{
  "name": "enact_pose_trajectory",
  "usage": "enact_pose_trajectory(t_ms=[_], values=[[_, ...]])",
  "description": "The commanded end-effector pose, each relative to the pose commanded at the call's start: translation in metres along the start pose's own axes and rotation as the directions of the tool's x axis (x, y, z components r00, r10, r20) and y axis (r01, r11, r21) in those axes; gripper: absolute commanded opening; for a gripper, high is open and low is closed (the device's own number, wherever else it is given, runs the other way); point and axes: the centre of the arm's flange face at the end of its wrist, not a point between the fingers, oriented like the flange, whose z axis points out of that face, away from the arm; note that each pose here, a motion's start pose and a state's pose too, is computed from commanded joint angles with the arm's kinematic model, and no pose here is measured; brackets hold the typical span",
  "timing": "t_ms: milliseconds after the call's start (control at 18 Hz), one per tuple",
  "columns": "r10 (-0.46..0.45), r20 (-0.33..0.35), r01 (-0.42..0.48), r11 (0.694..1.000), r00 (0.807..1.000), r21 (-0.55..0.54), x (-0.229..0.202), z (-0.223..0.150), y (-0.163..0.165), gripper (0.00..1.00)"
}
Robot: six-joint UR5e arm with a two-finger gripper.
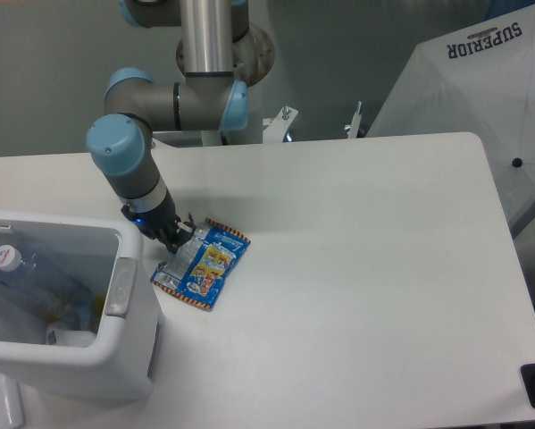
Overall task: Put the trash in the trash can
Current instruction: 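Lower and close the gripper on the wrapper's edge, then lift the wrapper and carry it over the trash bin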
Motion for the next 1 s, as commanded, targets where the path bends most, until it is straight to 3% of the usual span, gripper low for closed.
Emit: enact_pose_trajectory(t_ms=[167, 444, 611, 722, 889, 1000], values=[[-0.054, 0.016, 0.052, 0.996, 0.998, 0.076, -0.045, -0.038, 0.004, 0.03], [-0.166, -0.061, 0.176, 0.953, 0.984, 0.245, -0.126, -0.108, 0.010, 0.03], [-0.246, -0.105, 0.268, 0.887, 0.964, 0.375, -0.170, -0.161, 0.015, 0.03], [-0.324, -0.162, 0.362, 0.816, 0.932, 0.450, -0.193, -0.199, 0.015, 0.03], [-0.383, -0.204, 0.431, 0.735, 0.901, 0.523, -0.213, -0.246, 0.009, 0.03], [-0.423, -0.255, 0.490, 0.673, 0.869, 0.554, -0.217, -0.273, 0.003, 0.03]])
